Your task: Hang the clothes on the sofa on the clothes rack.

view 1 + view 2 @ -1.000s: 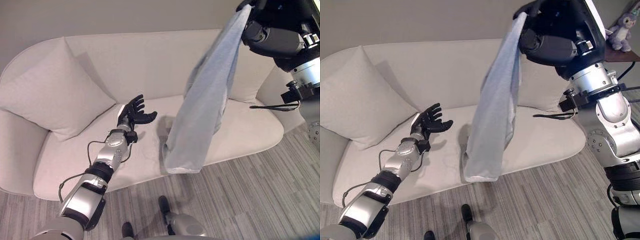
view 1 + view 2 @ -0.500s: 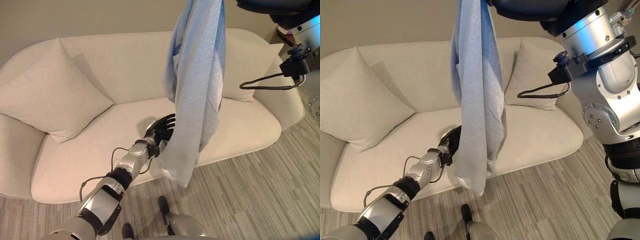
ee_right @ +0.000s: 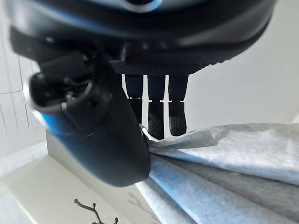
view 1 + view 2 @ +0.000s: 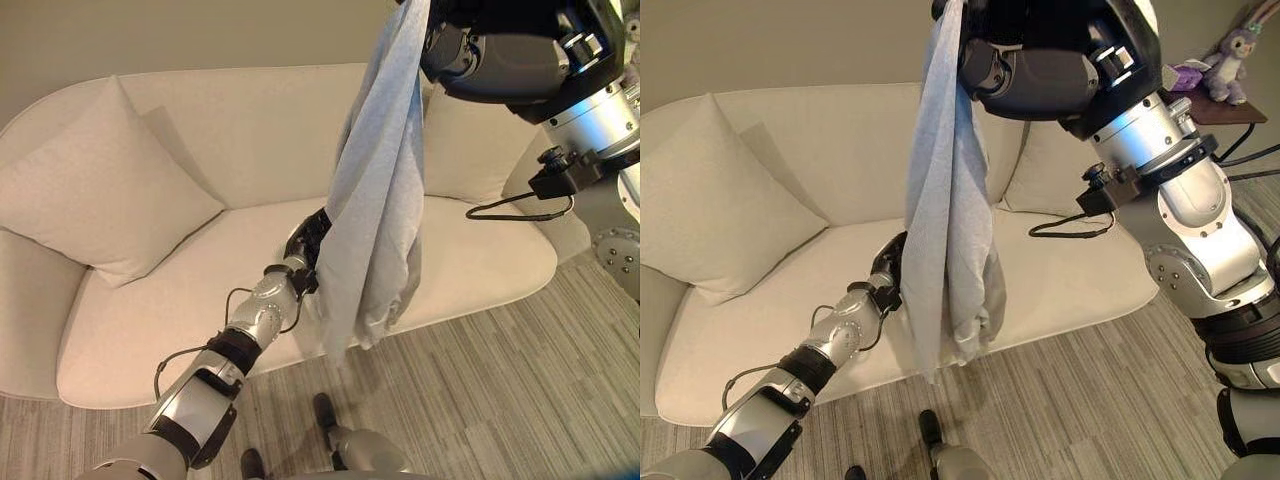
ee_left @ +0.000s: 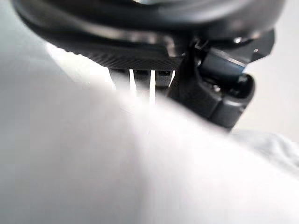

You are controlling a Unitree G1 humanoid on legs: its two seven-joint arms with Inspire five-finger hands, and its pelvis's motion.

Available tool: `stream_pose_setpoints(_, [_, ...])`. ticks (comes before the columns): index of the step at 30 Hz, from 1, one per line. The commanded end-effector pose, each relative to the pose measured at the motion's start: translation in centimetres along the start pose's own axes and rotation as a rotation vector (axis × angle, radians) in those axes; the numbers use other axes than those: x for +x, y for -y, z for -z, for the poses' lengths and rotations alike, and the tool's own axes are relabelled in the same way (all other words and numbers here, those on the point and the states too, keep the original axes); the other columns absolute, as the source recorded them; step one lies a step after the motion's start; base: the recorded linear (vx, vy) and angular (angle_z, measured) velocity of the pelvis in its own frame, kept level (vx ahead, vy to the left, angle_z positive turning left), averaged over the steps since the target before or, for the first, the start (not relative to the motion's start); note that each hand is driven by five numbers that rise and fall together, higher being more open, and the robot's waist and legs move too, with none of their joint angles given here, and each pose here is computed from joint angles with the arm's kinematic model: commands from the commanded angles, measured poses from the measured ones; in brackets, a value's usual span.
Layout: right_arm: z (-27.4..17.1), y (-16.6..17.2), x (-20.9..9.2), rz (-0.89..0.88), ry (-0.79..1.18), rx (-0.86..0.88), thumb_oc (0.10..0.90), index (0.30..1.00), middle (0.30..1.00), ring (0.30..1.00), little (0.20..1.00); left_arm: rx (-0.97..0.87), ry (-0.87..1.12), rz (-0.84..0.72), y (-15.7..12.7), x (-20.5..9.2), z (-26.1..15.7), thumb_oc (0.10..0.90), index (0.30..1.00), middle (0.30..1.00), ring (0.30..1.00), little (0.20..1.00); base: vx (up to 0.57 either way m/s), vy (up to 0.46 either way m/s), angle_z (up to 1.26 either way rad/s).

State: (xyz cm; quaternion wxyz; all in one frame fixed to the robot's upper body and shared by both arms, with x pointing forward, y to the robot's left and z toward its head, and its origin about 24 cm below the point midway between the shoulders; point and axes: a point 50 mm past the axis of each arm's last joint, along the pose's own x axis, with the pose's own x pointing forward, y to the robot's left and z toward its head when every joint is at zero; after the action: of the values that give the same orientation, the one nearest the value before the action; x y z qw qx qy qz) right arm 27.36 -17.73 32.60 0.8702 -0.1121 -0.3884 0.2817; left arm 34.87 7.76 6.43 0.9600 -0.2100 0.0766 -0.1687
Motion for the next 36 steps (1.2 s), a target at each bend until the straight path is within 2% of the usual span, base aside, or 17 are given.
stream_pose_setpoints(1, [-4.5, 1.3, 0.9, 0.078, 0.269, -0.033, 0.400, 0.300, 0.300, 0.300, 0.300, 0.000, 0.248, 0.175, 4.6, 1.5, -5.7, 0.400, 0.300, 0.300, 0.300, 0.300, 0.00, 0.000, 0.00])
stream_pose_setpoints(5, [-4.2, 1.7, 1.2, 0.099, 0.247, -0.052, 0.400, 0.300, 0.300, 0.300, 0.300, 0.007, 0.253, 0.158, 4.1, 1.5, -5.8, 0.400, 0.300, 0.300, 0.300, 0.300, 0.00, -0.002, 0.03])
stream_pose_setpoints(7, [-3.8, 3.4, 1.2, 0.171, 0.222, -0.061, 0.400, 0.300, 0.300, 0.300, 0.300, 0.037, 0.263, 0.125, 2.9, 1.3, -6.3, 0.400, 0.300, 0.300, 0.300, 0.300, -0.01, -0.009, 0.05])
stream_pose_setpoints(12, [-3.1, 4.8, 0.7, 0.238, 0.188, -0.062, 0.400, 0.300, 0.300, 0.300, 0.300, 0.091, 0.290, 0.102, 2.1, 1.0, -7.2, 0.400, 0.300, 0.300, 0.300, 0.300, -0.01, -0.009, 0.08])
stream_pose_setpoints(13, [-2.5, 6.0, 0.1, 0.304, 0.161, -0.058, 0.400, 0.300, 0.300, 0.300, 0.300, 0.146, 0.305, 0.064, 0.9, 0.7, -7.9, 0.400, 0.300, 0.300, 0.300, 0.300, -0.02, -0.033, 0.08])
stream_pose_setpoints(16, [-2.3, 6.9, -0.4, 0.347, 0.152, -0.059, 0.400, 0.300, 0.300, 0.300, 0.300, 0.193, 0.318, 0.030, -0.1, 0.4, -8.5, 0.400, 0.300, 0.300, 0.300, 0.300, 0.00, -0.025, 0.19])
stream_pose_setpoints(18, [-2.3, 8.6, -1.6, 0.425, 0.138, -0.070, 0.400, 0.300, 0.300, 0.300, 0.300, 0.270, 0.375, -0.063, -3.0, -0.9, -10.7, 0.400, 0.300, 0.300, 0.300, 0.300, -0.03, -0.050, 0.16])
stream_pose_setpoints(23, [-1.5, 9.0, -2.4, 0.443, 0.102, -0.070, 0.400, 0.300, 0.300, 0.300, 0.300, 0.286, 0.453, -0.144, -5.5, -2.5, -13.2, 0.400, 0.300, 0.300, 0.300, 0.300, 0.00, -0.033, 0.16])
stream_pose_setpoints(27, [-0.8, 8.7, -2.4, 0.419, 0.056, -0.085, 0.400, 0.300, 0.300, 0.300, 0.300, 0.314, 0.500, -0.168, -6.2, -3.3, -14.8, 0.400, 0.300, 0.300, 0.300, 0.300, -0.01, -0.012, 0.11])
stream_pose_setpoints(28, [0.0, 7.8, -1.8, 0.354, 0.041, -0.030, 0.400, 0.300, 0.300, 0.300, 0.300, 0.322, 0.487, -0.151, -6.3, -3.6, -14.5, 0.400, 0.300, 0.300, 0.300, 0.300, -0.01, -0.007, 0.17])
stream_pose_setpoints(30, [-0.1, 7.5, -1.5, 0.333, 0.055, -0.013, 0.400, 0.300, 0.300, 0.300, 0.300, 0.314, 0.476, -0.140, -6.2, -3.5, -14.1, 0.400, 0.300, 0.300, 0.300, 0.300, 0.00, 0.001, 0.17])
stream_pose_setpoints(31, [-0.4, 6.4, -0.5, 0.263, 0.078, 0.020, 0.400, 0.300, 0.300, 0.300, 0.300, 0.305, 0.424, -0.105, -5.7, -2.9, -12.9, 0.651, 0.676, 0.676, 0.676, 0.676, 0.00, 0.004, 0.19])
stream_pose_setpoints(32, [-0.4, 6.4, -0.5, 0.262, 0.078, 0.020, 0.400, 0.300, 0.300, 0.300, 0.300, 0.304, 0.425, -0.105, -5.7, -2.9, -12.9, 0.800, 0.900, 0.900, 0.900, 0.900, 0.01, 0.012, 0.19])
stream_pose_setpoints(35, [-1.9, 4.2, 1.7, 0.121, 0.150, 0.046, 0.400, 0.300, 0.300, 0.300, 0.300, 0.263, 0.258, 0.033, -3.4, -1.0, -8.8, 0.800, 0.900, 0.900, 0.900, 0.900, 0.03, 0.008, 0.12])
stream_pose_setpoints(36, [-1.9, 4.2, 1.7, 0.121, 0.150, 0.046, 0.400, 0.300, 0.300, 0.300, 0.300, 0.263, 0.259, 0.033, -3.4, -1.0, -8.9, 0.800, 0.900, 0.900, 0.900, 0.900, 0.03, 0.004, 0.03])
